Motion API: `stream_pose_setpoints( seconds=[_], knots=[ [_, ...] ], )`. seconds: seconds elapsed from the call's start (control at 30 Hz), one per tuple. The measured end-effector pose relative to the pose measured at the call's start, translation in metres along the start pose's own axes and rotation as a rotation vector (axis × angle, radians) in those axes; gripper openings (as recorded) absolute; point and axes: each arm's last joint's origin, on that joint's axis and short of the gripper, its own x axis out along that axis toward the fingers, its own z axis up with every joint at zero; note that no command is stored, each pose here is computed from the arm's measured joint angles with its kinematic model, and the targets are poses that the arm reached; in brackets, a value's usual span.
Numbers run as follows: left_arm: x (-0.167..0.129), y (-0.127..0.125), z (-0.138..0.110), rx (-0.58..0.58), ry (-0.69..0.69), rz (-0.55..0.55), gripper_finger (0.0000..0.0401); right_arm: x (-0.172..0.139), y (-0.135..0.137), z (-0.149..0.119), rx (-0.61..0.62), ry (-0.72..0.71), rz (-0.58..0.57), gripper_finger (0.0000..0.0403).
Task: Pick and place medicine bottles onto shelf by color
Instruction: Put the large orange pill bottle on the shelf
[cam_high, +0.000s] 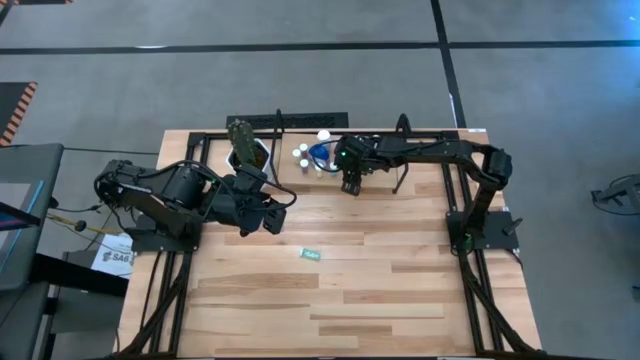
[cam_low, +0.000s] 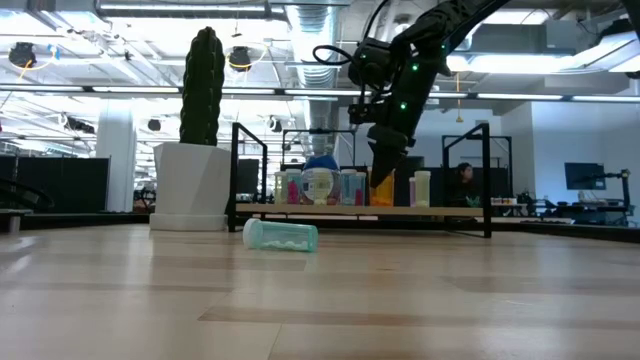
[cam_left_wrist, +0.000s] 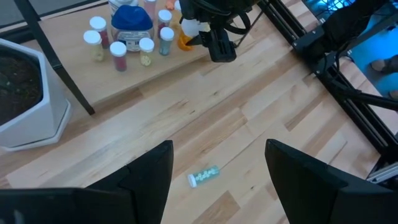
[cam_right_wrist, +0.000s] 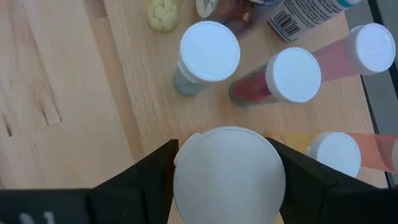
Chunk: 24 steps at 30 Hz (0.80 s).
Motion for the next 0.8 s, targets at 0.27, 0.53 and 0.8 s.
stream_pose_setpoints(
  seconds=[0.27, 0.53, 0.8],
  knots=[
    [0.0, -0.0005, 0.0001, -0.005, -0.001, -0.004, 0.024, -0.0006, 0.0031, -0.0001, -0.026, 0.005, 0.001, 0.025],
    [0.0, -0.0006, 0.0002, -0.006, -0.002, -0.006, 0.024, -0.0009, 0.0045, -0.0004, -0.095, 0.009, 0.004, 0.0249],
    [0.0, -0.0006, 0.0003, -0.006, -0.002, -0.006, 0.024, -0.0009, 0.0045, 0.0001, -0.117, 0.004, 0.004, 0.0249]
  ],
)
